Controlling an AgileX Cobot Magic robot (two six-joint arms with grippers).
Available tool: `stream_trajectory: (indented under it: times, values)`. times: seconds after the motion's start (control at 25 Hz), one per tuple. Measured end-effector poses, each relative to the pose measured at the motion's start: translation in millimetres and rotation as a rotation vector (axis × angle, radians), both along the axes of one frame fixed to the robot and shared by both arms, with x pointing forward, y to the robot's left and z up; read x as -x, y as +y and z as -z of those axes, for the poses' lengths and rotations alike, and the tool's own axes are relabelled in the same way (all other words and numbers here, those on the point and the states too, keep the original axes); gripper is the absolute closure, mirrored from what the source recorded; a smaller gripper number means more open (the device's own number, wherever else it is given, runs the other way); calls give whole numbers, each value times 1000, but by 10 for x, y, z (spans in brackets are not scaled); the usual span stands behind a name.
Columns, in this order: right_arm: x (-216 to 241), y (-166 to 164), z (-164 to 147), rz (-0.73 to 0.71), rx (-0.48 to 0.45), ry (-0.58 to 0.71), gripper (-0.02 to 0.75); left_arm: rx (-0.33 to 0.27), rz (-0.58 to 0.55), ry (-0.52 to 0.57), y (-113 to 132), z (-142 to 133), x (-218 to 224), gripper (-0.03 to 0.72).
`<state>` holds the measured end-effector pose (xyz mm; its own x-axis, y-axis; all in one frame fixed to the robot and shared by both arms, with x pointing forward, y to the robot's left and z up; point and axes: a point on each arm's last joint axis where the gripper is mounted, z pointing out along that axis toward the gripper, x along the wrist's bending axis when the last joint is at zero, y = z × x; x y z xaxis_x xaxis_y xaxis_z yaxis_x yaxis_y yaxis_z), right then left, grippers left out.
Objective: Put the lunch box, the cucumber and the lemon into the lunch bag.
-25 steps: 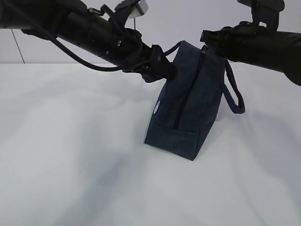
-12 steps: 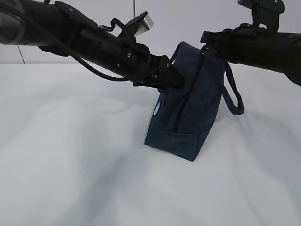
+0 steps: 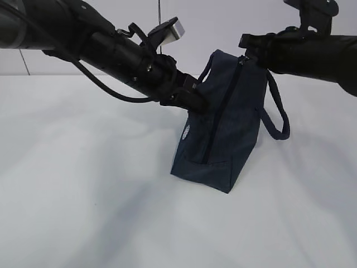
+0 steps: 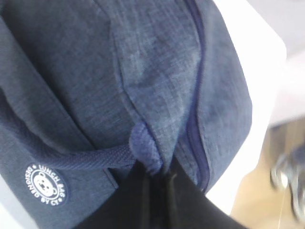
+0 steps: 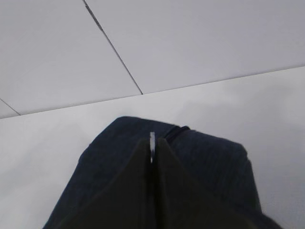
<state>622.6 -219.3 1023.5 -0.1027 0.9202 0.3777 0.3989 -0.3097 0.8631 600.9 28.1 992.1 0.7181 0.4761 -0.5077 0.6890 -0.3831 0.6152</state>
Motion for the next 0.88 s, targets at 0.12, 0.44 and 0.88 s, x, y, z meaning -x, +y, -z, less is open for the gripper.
stream_trajectory:
  times: [0.12, 0.44, 0.88]
  values:
    - [-44, -6, -80, 14, 11, 12, 721, -42, 67, 6, 24, 3, 57, 688]
    - [-178, -22, -165, 45, 68, 84, 721, -99, 127, 36, 67, -5, 129, 689]
    - [-539, -40, -68, 129, 145, 296, 721, -161, 144, 15, 125, -60, 159, 690]
